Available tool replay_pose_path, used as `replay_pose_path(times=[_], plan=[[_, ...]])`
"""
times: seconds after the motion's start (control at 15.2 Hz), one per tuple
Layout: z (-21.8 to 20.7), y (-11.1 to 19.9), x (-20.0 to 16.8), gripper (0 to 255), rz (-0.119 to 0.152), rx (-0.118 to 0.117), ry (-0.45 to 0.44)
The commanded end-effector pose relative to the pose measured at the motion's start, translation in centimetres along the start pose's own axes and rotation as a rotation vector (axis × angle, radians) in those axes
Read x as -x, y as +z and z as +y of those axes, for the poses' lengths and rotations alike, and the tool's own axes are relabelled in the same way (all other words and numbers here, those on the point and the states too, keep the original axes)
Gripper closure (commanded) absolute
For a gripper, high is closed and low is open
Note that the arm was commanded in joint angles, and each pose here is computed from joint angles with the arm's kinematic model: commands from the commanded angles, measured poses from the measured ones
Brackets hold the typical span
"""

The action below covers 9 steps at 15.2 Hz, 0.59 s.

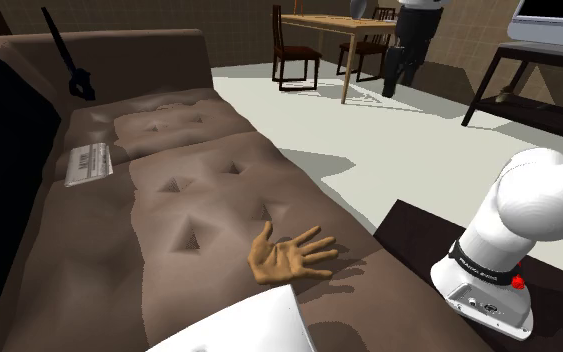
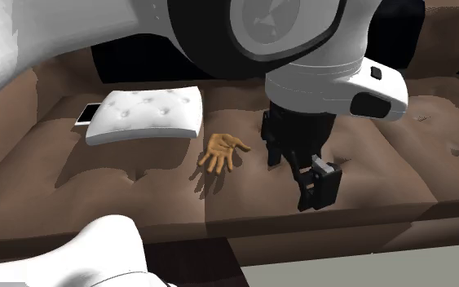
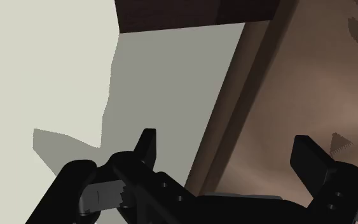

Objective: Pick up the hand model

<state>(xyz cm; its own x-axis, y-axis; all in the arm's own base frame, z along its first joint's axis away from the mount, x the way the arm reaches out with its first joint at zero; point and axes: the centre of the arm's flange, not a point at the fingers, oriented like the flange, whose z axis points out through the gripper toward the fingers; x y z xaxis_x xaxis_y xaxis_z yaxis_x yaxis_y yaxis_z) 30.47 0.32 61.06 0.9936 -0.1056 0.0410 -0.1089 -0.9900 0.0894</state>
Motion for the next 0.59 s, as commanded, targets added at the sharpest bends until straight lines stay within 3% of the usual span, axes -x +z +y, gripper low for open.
replay_pose_path(times=[0.0,0.53], plan=[[0.0,0.0,0.0,0,0.0,0.0,0.0],[-8.8,5.5,1.3,0,0.001,-0.011,0.197]])
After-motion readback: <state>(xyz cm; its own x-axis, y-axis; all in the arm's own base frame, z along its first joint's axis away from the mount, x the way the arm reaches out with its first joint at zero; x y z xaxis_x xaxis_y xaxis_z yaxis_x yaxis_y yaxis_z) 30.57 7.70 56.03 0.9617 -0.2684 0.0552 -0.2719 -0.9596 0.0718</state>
